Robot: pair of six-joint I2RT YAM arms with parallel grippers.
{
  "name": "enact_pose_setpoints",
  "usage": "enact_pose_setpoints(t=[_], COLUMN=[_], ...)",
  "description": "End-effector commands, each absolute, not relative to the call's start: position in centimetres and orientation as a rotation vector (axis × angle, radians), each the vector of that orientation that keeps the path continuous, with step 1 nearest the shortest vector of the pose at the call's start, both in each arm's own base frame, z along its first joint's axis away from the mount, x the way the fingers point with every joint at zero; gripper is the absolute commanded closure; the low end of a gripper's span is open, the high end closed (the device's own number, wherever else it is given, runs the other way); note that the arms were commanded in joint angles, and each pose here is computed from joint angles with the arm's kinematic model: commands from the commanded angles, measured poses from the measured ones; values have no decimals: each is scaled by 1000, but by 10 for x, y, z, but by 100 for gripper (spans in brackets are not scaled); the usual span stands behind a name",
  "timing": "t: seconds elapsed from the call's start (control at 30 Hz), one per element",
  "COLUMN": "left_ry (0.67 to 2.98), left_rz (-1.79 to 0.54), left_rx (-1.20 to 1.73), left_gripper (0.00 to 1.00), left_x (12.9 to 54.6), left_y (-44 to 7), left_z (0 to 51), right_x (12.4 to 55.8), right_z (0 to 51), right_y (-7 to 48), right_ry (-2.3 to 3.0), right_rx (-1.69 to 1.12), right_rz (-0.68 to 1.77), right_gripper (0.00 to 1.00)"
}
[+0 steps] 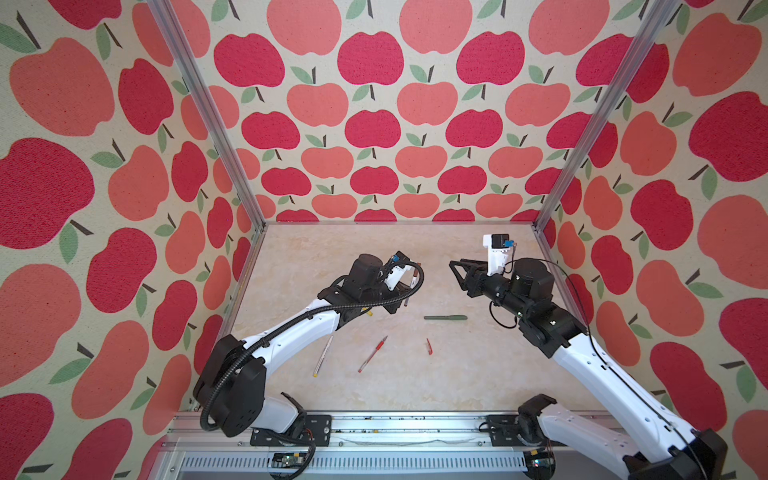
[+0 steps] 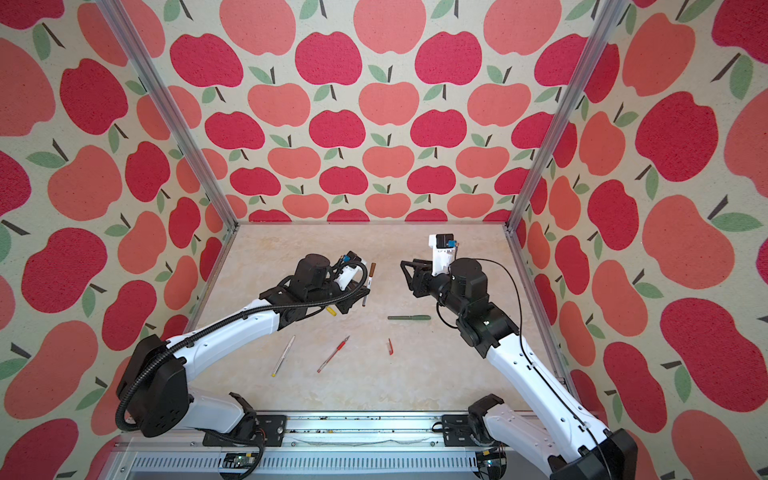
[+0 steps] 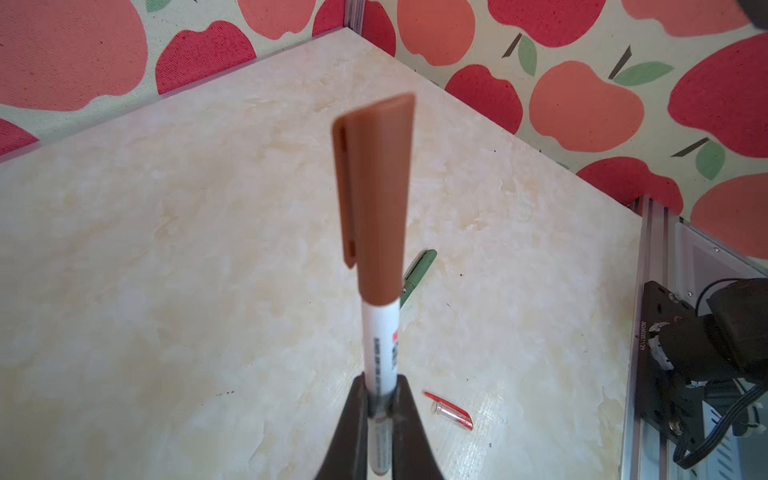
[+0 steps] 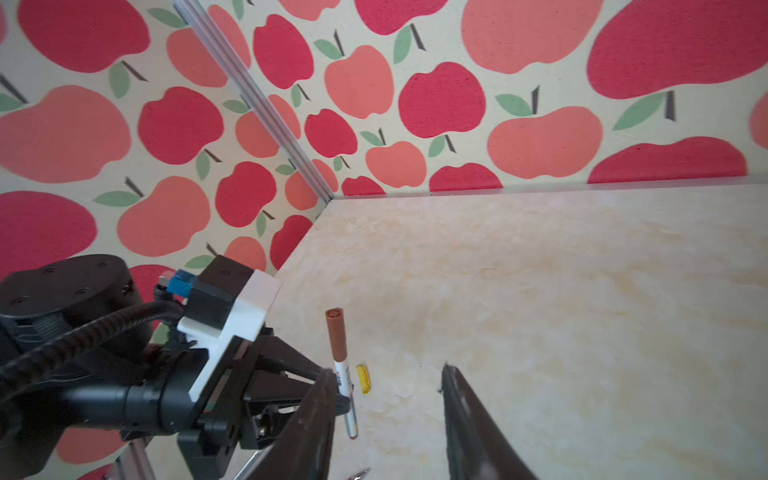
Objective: Insert the pens into the pen caps
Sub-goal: 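Open the right gripper and withdraw it from the capped marker, then lay the capped marker down with the left gripper while right gripper moves back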
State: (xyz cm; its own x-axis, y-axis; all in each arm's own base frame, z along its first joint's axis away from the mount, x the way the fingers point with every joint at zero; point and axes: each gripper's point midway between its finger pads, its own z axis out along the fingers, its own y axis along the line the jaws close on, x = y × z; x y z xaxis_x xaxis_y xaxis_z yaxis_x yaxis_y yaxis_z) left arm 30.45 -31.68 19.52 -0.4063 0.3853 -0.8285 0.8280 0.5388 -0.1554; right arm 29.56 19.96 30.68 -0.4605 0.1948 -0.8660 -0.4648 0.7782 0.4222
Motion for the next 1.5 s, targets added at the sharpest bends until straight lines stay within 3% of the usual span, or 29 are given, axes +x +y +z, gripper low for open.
enact_pose_setpoints(t=[0.0, 0.17, 0.37, 0.47, 0.83, 1.03, 1.1, 1.37, 1.47], left_ry=[2121, 2211, 2308, 2339, 2202, 2147, 2150, 2161, 2161], left_rz=[-605, -435, -386, -237, 81, 142, 137, 122, 107], left_rx=[1184, 1272, 1247, 1292, 1549, 1630, 1628, 1633, 1624], left_gripper=[100, 100, 100, 100, 100, 100, 95, 91, 83], left_x=[298, 318, 340, 353, 377, 377, 377, 376, 375], left_y=[-310, -309, -321, -323, -360, -375, -378, -382, -385], left_z=[156, 128, 111, 95, 50, 39, 38, 33, 33], right_x=[302, 305, 307, 306, 298, 296, 296, 297, 297], right_z=[267, 255, 242, 239, 233, 233, 232, 234, 232], right_y=[157, 144, 134, 129, 115, 113, 112, 110, 110], right_ry=[2077, 2105, 2153, 2159, 2157, 2150, 2147, 2139, 2145], right_rx=[-80, -4, 49, 62, 106, 115, 120, 127, 127], right_rz=[552, 560, 555, 556, 567, 564, 563, 567, 569], right_gripper=[55, 54, 54, 54, 54, 54, 54, 54, 54])
